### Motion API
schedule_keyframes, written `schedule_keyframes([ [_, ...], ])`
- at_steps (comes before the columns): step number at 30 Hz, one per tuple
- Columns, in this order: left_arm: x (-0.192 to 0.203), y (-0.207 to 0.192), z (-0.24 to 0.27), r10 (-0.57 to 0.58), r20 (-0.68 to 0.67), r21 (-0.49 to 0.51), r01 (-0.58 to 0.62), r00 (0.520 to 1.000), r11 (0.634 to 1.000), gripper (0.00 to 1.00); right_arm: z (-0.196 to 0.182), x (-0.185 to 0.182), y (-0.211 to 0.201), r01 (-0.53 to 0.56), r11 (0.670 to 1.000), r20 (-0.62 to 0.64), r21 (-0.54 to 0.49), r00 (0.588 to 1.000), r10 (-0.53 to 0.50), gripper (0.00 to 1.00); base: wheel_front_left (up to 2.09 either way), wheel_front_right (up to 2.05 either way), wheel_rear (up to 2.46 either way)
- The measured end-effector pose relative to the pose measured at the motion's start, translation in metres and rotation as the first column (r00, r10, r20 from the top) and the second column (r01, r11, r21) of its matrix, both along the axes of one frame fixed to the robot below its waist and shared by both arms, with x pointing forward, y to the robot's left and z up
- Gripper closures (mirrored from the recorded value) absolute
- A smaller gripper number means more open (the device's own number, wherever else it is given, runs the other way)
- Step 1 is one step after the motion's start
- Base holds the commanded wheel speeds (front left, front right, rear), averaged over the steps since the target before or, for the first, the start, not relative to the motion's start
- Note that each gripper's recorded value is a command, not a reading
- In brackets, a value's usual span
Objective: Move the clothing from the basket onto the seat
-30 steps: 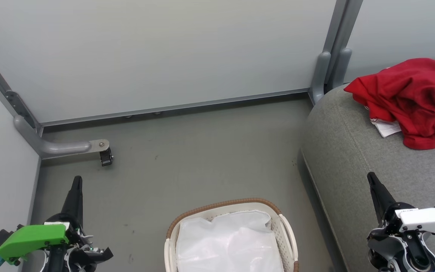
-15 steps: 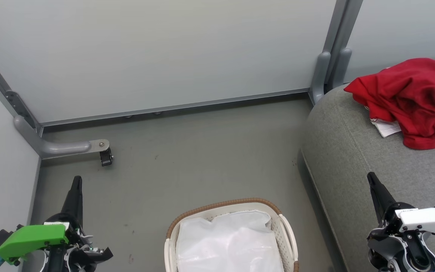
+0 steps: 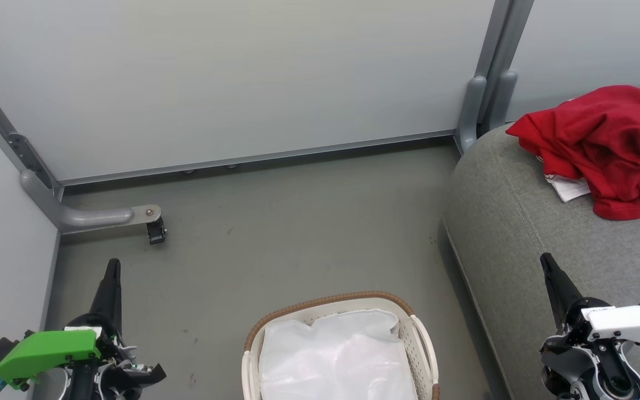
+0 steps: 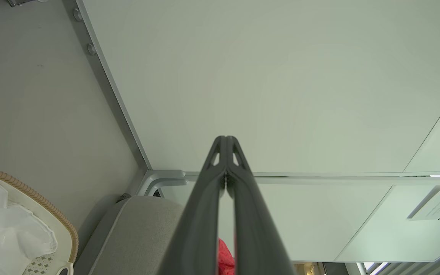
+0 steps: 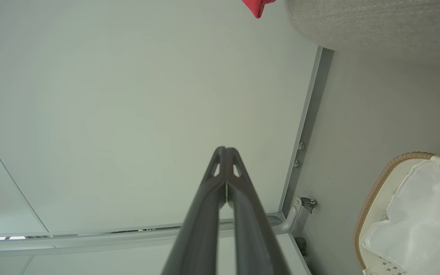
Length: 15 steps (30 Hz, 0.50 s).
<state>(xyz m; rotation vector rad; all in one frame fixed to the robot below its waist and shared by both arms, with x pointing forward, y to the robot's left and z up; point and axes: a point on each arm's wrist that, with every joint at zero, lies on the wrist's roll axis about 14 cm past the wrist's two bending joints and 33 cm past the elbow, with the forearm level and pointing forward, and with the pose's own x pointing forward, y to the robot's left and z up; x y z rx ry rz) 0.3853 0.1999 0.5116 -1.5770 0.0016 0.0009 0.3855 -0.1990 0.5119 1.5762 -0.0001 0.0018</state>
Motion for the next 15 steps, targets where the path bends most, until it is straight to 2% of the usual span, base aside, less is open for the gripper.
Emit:
schedule_keyframes([
  [15,0.0,0.0002,0.0,0.001,0.0,0.0,-0.001,1.0,1.0,1.0,0.0,0.0,-0.0001,0.0,1.0,0.0,0.0,1.0,0.0,1.0,0.0,0.0,0.0],
])
